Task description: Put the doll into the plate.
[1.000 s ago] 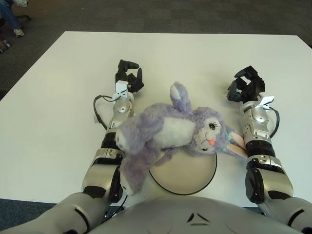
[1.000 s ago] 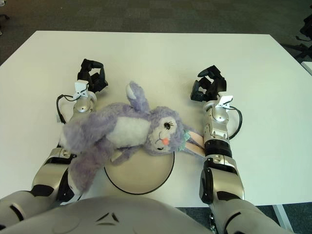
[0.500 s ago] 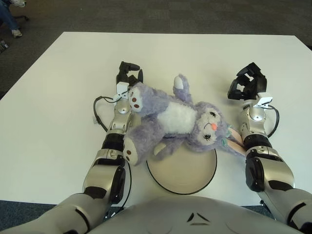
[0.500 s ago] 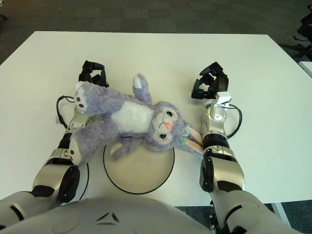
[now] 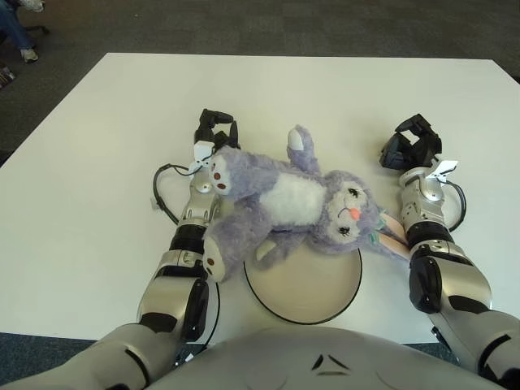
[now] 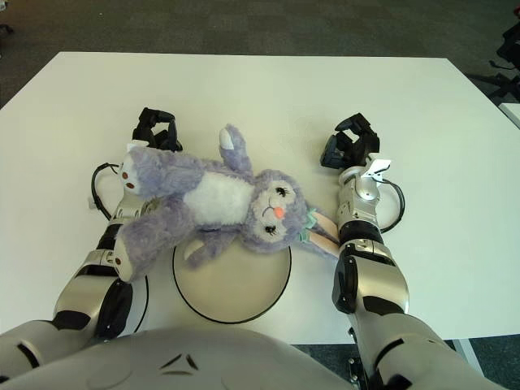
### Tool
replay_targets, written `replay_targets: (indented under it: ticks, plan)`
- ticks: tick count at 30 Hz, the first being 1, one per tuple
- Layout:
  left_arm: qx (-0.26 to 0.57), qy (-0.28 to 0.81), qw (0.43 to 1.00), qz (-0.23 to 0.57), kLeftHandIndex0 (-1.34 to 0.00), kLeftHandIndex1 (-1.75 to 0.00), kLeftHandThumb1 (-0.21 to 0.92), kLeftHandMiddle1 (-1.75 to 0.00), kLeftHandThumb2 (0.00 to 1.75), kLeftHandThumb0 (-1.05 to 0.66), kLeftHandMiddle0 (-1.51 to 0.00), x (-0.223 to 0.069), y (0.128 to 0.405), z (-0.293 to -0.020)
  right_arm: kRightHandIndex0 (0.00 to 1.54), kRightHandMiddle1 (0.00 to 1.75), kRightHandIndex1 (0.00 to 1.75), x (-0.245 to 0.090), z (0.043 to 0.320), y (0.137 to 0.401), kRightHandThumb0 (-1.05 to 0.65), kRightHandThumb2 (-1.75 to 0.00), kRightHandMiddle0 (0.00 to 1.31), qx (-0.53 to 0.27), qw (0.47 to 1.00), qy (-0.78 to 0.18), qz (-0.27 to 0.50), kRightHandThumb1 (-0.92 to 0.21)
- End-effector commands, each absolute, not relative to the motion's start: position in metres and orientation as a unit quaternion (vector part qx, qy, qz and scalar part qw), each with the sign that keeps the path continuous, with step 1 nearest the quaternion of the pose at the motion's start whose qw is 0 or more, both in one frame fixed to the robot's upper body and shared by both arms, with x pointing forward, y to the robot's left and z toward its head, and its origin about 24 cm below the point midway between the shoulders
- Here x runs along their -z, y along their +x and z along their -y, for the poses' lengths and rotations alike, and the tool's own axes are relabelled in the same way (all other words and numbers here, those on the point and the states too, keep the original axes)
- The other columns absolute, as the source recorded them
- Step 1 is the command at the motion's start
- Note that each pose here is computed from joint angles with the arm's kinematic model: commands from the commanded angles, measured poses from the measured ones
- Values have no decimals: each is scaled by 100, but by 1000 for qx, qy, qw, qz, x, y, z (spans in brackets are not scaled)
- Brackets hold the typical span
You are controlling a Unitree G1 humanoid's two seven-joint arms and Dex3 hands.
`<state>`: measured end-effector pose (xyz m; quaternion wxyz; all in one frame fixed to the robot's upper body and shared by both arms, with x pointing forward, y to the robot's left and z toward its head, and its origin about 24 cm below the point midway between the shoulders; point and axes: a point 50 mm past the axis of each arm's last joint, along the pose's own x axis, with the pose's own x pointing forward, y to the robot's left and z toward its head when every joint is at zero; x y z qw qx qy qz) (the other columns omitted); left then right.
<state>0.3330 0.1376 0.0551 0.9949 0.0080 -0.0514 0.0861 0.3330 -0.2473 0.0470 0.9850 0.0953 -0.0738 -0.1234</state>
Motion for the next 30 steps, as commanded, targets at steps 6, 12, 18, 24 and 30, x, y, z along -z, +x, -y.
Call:
replay_targets:
  ticks: [6,12,18,24,30]
  plan:
    - [-88,6,995,43,-39,-175,61,-164,94,-40,-98,-50,331,-139,127,175,175,-22,242,324,-50,-138,66,122,982,143,17,-26]
    - [-88,4,995,42,-40,-175,60,-163,95,-40,-97,-50,330,-139,127,175,175,-23,242,324,-50,-138,66,115,982,146,23,-26]
    - [-88,3,995,42,-40,-175,60,-162,95,-40,-97,-50,331,-139,127,175,175,-24,241,324,-50,-138,66,114,982,146,25,-26]
    - [-88,3,995,42,-39,-175,61,-161,95,-40,-97,-50,331,-139,128,175,175,-25,240,323,-50,-138,66,115,981,151,27,-27]
    - [-89,4,995,44,-39,-175,61,-161,94,-40,-97,-50,330,-138,128,175,175,-28,240,323,-50,-137,65,117,983,140,34,-27]
